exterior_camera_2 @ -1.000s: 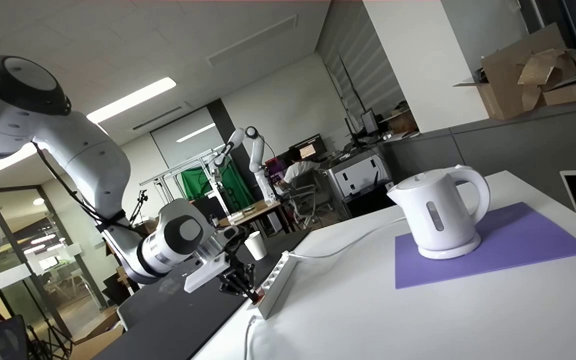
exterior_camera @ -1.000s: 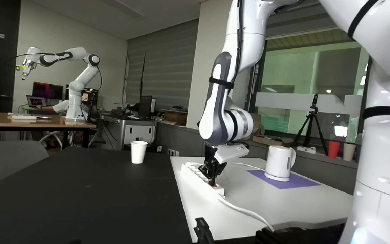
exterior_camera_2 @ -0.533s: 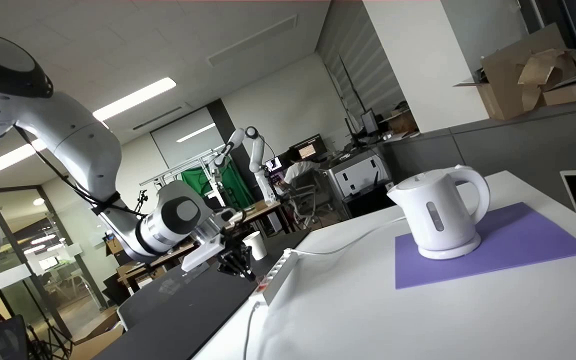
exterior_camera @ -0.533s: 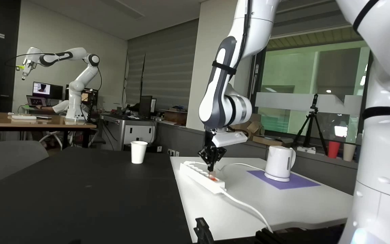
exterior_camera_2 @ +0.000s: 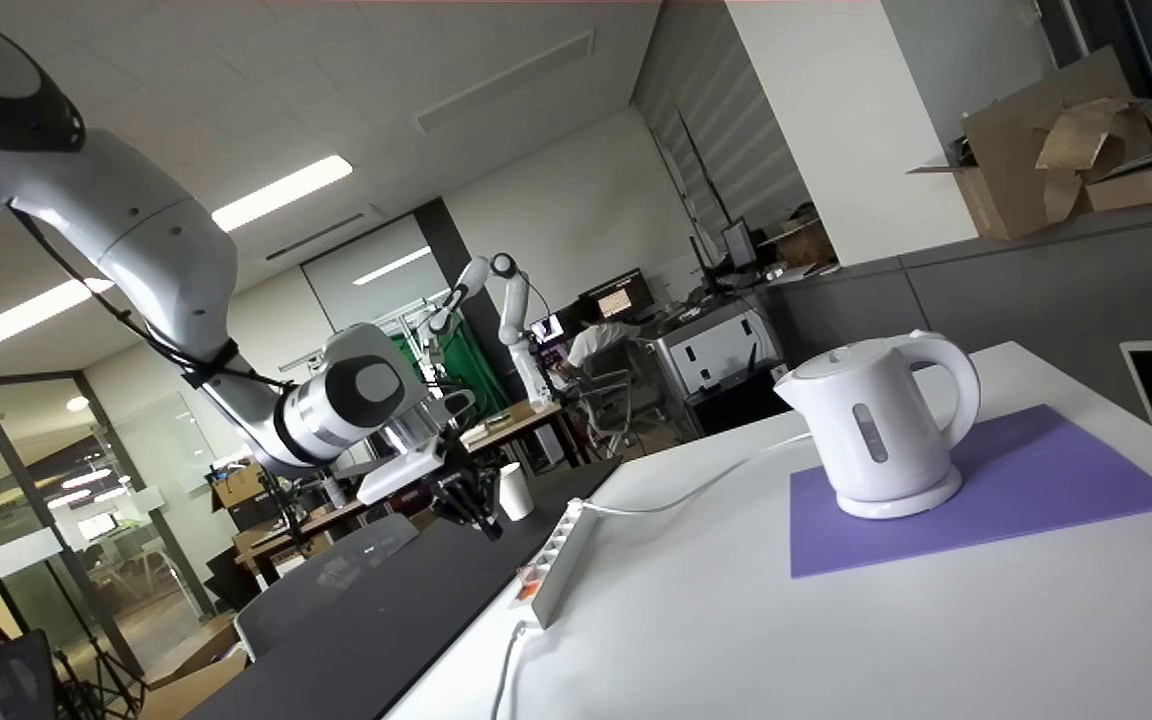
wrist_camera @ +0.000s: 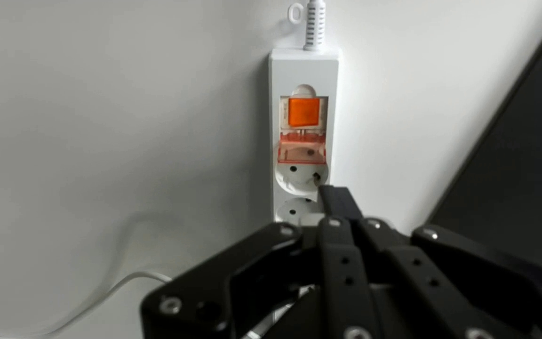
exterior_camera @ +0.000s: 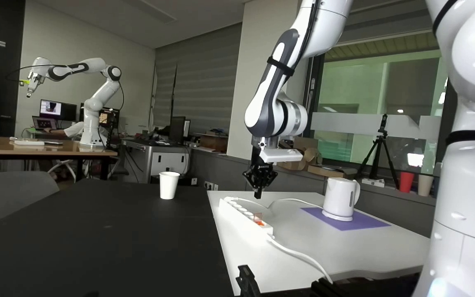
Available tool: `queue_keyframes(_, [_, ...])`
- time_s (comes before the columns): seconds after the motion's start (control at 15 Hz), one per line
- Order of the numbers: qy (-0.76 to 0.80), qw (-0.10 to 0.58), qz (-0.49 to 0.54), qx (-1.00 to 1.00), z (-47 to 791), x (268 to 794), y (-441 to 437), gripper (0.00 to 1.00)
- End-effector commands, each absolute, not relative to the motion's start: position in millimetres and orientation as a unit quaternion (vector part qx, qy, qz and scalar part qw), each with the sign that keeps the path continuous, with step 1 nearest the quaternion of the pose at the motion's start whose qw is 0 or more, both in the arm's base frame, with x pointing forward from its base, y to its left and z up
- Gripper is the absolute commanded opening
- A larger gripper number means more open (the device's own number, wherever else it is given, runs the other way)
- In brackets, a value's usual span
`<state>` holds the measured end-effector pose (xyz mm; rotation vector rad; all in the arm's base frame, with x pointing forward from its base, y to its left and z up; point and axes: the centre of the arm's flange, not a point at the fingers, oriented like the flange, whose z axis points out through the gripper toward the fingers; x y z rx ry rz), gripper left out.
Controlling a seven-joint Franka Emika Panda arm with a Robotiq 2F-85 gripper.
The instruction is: Turn off the main switch on the adapter
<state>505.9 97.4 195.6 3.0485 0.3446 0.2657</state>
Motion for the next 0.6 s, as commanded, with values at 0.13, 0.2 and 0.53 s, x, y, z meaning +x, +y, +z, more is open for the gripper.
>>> queue_keyframes(0.13, [0.097, 0.019, 0.060, 0.993, 210, 513, 95, 0.40])
queue_keyframes(0.2, [0.097, 0.018, 0.057, 0.994, 211, 513, 95, 0.46])
queue_keyframes(0.53, [0.093, 0.017, 0.049, 0.994, 219, 513, 92, 0.80])
